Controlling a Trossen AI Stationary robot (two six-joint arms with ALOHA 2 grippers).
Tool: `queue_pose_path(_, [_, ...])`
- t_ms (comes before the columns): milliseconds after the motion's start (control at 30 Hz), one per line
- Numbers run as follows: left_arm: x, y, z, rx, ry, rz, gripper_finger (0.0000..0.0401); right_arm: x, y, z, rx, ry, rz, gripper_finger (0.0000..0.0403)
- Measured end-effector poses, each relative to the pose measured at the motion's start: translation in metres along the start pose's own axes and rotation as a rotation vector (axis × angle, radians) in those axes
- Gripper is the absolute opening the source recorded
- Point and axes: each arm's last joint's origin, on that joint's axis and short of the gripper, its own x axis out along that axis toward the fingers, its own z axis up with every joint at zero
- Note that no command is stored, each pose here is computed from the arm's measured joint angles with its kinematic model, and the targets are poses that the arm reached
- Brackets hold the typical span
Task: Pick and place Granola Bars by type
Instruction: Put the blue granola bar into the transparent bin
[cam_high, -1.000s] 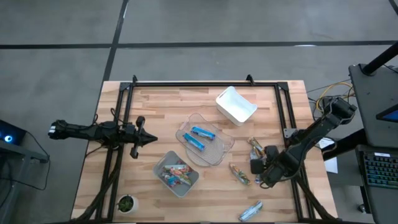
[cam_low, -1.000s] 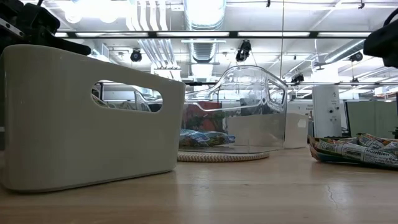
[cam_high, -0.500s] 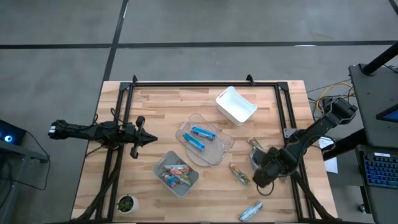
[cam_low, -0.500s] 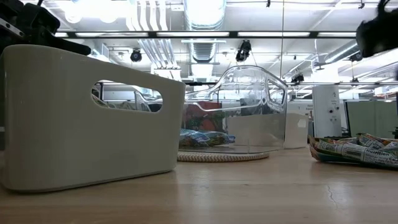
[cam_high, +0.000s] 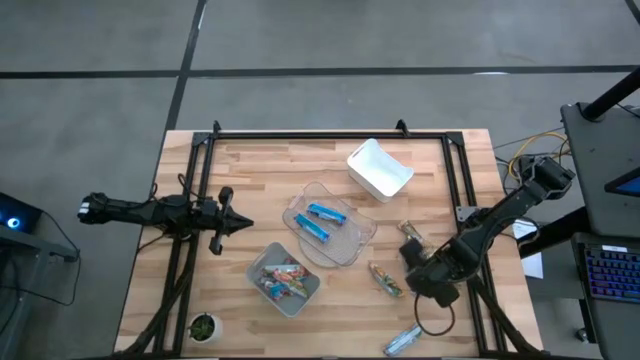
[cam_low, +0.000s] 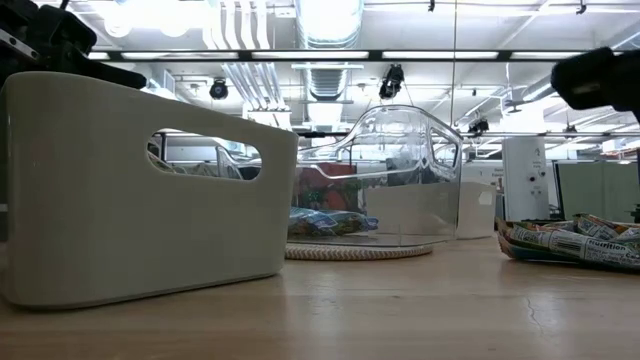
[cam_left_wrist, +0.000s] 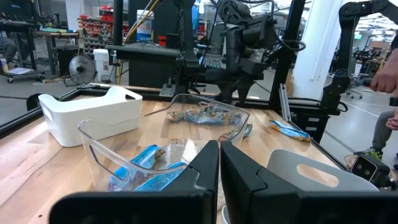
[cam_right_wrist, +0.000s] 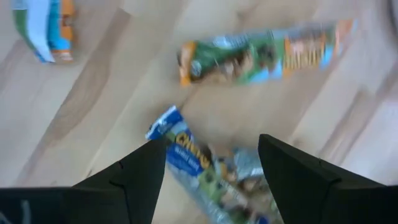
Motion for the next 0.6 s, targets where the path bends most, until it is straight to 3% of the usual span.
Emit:
queue_pose_path(167, [0.0, 0.0, 0.0, 0.0, 0.0, 0.001, 0.0, -0.001, 0.001, 0.006, -0.056, -0.061, 0.005, 0.024])
queue_pose_path(267, [0.0, 0.0, 0.0, 0.0, 0.0, 0.0, 0.0, -0.001, 0.001, 0.006, 0.093, -0.058, 0.009, 0.024])
queue_pose_path(367, [0.0, 0.0, 0.0, 0.0, 0.0, 0.0, 0.0, 0.0, -0.001, 0.003, 0.467, -0.021, 0.007, 0.0239])
queue_pose_path(500, [0.0, 0.0, 0.0, 0.0, 0.0, 0.0, 0.0, -0.001, -0.002, -0.007, 1.178, 0.07, -0.04, 0.0235])
queue_pose_path(600, [0.0, 0.0, 0.0, 0.0, 0.0, 0.0, 0.0, -0.001, -0.001, -0.012, 1.603, 0.125, -0.085, 0.0237])
